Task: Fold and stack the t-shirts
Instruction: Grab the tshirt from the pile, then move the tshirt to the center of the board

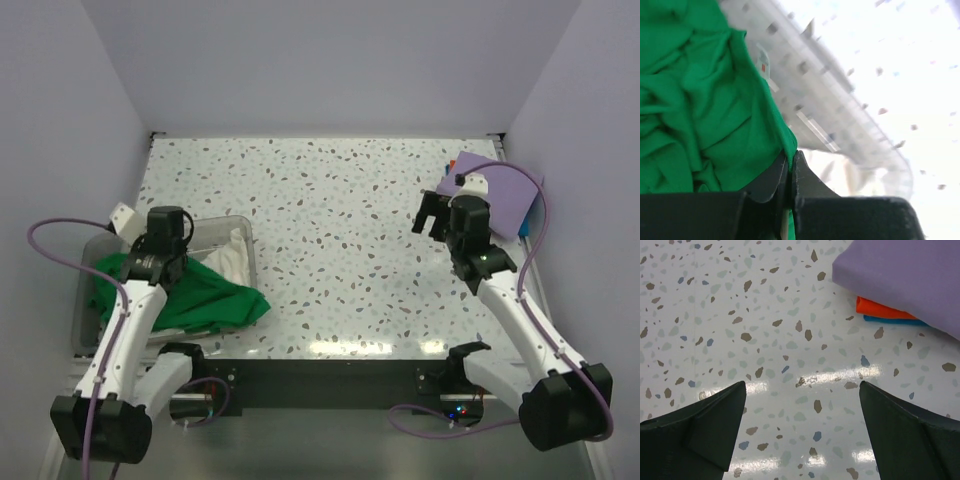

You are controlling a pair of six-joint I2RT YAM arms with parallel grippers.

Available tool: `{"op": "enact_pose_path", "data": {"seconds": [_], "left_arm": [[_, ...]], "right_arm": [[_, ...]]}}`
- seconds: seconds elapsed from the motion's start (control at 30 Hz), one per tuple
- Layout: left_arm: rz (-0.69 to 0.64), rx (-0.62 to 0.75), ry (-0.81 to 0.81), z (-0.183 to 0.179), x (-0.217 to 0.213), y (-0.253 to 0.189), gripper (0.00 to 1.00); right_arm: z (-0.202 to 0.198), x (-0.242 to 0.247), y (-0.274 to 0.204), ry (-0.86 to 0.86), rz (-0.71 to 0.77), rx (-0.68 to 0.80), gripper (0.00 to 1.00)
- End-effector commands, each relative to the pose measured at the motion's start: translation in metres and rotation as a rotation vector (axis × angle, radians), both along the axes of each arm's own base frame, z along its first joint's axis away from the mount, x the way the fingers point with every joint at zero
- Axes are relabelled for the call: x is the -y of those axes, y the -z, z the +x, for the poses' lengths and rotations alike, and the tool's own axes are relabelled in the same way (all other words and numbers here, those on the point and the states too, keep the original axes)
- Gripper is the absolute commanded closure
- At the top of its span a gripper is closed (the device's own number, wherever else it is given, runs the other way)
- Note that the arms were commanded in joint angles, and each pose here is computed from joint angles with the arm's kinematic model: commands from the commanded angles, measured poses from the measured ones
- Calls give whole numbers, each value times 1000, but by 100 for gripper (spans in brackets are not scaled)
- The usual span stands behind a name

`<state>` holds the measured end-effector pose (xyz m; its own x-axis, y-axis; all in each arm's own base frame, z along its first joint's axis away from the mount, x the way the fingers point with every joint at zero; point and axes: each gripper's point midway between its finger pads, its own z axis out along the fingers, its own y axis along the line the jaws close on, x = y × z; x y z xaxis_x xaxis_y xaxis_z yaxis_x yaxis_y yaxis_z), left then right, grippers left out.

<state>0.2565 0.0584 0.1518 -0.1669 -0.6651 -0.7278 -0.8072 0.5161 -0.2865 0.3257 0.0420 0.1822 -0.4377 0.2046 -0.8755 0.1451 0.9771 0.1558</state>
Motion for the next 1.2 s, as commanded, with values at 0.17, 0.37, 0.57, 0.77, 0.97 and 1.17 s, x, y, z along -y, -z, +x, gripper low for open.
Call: {"op": "enact_pose_path", "data": {"seconds": [0.17, 0.37, 0.57, 0.77, 0.97, 1.17], "left_arm": [[127, 578, 325, 38, 29, -175, 100], [133, 749, 700, 65, 93, -263, 100], [165, 1022, 976, 55, 148, -359, 100], [149, 1282, 1288, 24, 229, -450, 100], [94, 1428, 1385, 17, 257, -492, 100], [21, 1517, 1525, 22, 287, -523, 100]], "right_arm": [[31, -10, -43, -22, 24, 113, 1], [38, -13, -49, -30, 29, 120, 1], [37, -11, -52, -18, 28, 127, 1], [35, -6, -60, -6, 7, 133, 1], [33, -2, -65, 14, -3, 140, 1], [28, 2, -68, 35, 4, 144, 1]]}}
